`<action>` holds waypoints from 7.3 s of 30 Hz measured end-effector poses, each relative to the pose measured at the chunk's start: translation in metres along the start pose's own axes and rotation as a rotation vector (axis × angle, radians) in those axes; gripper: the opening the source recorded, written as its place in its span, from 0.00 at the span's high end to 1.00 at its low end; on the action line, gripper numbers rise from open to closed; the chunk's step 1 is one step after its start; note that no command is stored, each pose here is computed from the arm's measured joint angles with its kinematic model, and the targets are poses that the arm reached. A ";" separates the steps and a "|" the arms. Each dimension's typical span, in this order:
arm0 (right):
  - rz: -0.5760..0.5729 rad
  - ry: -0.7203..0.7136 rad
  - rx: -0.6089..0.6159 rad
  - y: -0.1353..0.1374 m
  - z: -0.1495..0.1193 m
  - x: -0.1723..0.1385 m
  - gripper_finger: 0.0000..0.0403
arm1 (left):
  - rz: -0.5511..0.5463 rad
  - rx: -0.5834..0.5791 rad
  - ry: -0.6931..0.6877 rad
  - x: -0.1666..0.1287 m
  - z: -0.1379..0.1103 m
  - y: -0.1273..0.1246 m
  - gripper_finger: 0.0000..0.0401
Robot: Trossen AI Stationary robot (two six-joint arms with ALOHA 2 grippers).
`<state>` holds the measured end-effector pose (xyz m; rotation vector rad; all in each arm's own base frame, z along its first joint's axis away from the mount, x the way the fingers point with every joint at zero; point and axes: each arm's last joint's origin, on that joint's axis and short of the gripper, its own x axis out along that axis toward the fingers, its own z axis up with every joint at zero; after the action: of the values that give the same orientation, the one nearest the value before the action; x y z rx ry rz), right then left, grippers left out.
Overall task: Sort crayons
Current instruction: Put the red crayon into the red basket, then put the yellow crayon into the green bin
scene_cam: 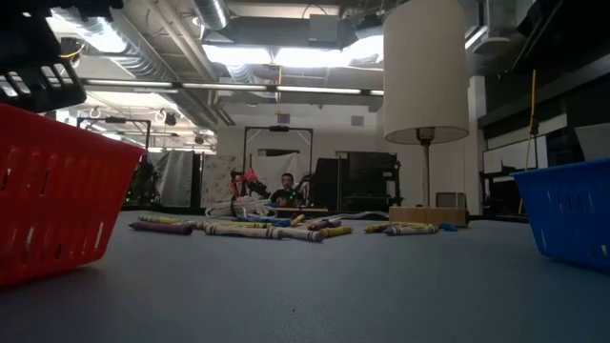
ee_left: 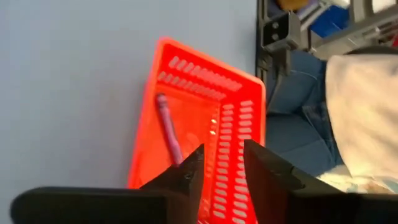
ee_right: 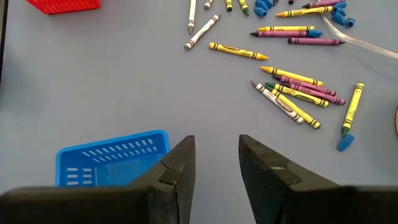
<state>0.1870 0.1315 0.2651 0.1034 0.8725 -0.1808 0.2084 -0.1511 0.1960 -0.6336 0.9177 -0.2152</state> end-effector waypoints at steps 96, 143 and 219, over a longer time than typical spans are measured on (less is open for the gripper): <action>0.045 -0.166 -0.423 -0.065 0.073 0.043 0.70 | 0.287 0.291 0.092 -0.006 0.116 0.048 0.99; 0.155 -0.049 -0.754 -0.086 0.066 0.211 0.70 | 0.309 -0.104 0.011 0.025 0.012 -0.056 0.75; 0.388 -0.232 -0.338 -0.095 0.081 0.229 0.92 | 0.769 0.399 -0.180 0.012 0.101 0.019 0.74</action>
<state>0.3731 -0.0011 0.1388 -0.0642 0.6265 0.3129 0.2939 -0.0989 0.2205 0.0915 0.8528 0.3392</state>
